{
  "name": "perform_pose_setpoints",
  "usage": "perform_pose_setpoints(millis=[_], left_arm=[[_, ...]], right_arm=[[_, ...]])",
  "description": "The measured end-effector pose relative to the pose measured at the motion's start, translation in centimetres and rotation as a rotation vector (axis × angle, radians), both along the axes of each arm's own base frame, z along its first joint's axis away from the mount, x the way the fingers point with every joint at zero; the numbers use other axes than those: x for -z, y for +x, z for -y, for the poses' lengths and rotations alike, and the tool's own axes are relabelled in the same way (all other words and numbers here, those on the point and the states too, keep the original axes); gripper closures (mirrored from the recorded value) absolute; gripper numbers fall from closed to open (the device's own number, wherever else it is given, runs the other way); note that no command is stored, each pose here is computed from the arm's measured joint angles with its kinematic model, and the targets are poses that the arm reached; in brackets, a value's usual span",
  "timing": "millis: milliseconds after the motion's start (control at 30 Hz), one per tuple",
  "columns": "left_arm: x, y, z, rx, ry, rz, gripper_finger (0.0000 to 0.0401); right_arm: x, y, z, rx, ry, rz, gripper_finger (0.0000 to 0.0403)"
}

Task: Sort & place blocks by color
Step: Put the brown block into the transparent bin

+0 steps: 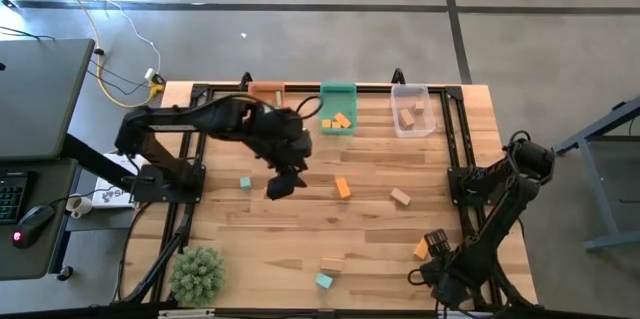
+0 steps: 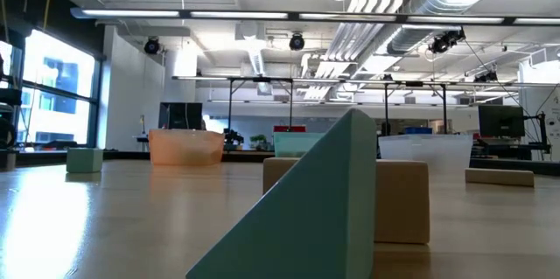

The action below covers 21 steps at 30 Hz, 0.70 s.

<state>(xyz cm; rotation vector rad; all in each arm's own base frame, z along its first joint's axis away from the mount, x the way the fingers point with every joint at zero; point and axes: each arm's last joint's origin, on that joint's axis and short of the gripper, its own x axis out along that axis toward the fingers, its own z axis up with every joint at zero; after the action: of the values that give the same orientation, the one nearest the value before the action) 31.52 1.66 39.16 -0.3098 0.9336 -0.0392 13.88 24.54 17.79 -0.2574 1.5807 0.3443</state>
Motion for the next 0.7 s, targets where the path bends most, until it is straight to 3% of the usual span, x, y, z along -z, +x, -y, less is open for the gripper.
perform_pose_setpoints(millis=[267,533,700], left_arm=[[-0.8,-0.8,2.0,-0.055,0.070,0.017,0.0174],[-0.8,-0.7,2.3,-0.068,0.063,0.014,0.0174],[-0.8,-0.7,2.3,-0.076,0.062,0.013,0.0174]], right_arm=[[1.4,-0.7,-0.2,-0.077,0.039,0.023,0.0167],[2.9,-1.4,0.4,-0.091,0.018,0.041,0.0167],[3.8,-1.8,0.4,-0.098,0.059,0.042,0.0167]])
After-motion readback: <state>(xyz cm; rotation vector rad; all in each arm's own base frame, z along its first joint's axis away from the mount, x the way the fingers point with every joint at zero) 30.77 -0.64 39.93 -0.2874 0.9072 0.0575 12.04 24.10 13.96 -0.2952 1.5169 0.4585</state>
